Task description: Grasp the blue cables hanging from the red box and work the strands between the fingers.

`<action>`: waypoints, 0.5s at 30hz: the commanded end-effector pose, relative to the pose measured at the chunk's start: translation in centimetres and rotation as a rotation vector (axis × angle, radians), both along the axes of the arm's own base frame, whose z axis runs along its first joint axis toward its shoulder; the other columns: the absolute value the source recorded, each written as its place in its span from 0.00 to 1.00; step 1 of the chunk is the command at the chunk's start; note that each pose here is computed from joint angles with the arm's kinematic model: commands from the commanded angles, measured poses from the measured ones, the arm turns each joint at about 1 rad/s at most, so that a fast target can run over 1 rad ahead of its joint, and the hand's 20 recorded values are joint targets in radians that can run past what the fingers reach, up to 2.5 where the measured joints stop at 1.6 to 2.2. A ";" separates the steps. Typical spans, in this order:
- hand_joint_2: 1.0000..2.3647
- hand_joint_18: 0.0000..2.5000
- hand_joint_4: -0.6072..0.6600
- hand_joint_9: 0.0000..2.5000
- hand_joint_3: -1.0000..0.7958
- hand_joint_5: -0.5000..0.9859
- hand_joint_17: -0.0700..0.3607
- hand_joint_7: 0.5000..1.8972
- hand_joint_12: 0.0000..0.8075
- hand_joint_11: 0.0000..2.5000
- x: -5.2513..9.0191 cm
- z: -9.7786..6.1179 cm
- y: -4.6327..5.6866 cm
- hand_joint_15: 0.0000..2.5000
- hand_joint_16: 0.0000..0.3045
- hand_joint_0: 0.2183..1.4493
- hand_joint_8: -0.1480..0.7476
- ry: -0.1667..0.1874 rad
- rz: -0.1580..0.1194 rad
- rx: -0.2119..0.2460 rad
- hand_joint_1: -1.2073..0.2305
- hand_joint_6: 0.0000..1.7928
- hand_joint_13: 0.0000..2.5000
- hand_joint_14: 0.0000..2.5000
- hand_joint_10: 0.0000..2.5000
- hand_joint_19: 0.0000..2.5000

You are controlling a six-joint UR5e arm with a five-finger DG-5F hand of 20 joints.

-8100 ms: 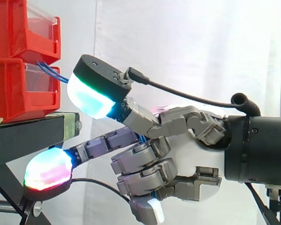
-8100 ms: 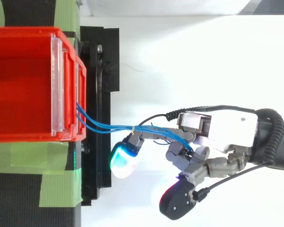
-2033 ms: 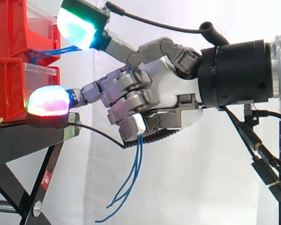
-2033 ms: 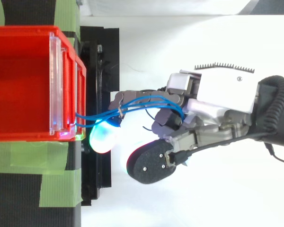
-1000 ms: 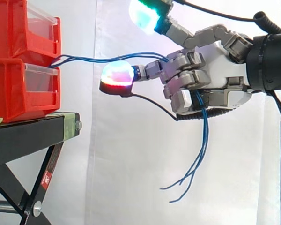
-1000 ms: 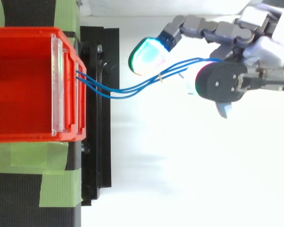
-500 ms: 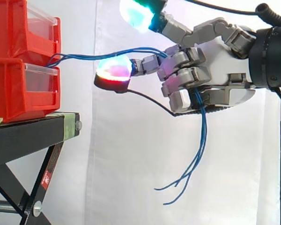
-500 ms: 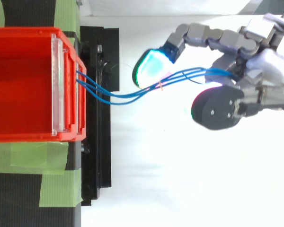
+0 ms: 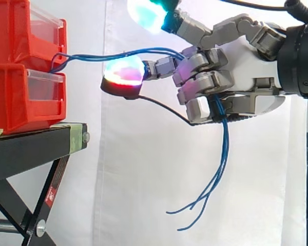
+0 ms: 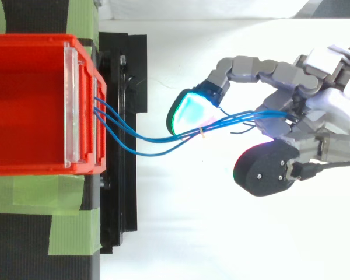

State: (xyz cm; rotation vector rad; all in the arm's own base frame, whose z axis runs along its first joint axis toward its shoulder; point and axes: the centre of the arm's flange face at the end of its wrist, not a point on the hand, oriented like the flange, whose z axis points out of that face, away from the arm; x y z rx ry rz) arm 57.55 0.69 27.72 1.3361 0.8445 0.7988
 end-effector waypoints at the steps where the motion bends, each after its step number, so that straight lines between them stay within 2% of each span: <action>1: 0.00 0.78 0.63 0.53 0.01 0.40 0.51 0.44 0.83 1.00 -0.1 0.0 0.3 0.77 0.66 0.54 0.77 0.000 -0.009 0.001 0.38 0.23 0.68 1.00 1.00 0.29; 15: 0.00 0.78 0.62 0.53 0.03 0.42 0.51 0.45 0.83 1.00 -0.2 0.1 0.8 0.77 0.66 0.55 0.77 -0.008 -0.027 0.007 0.38 0.25 0.68 1.00 1.00 0.29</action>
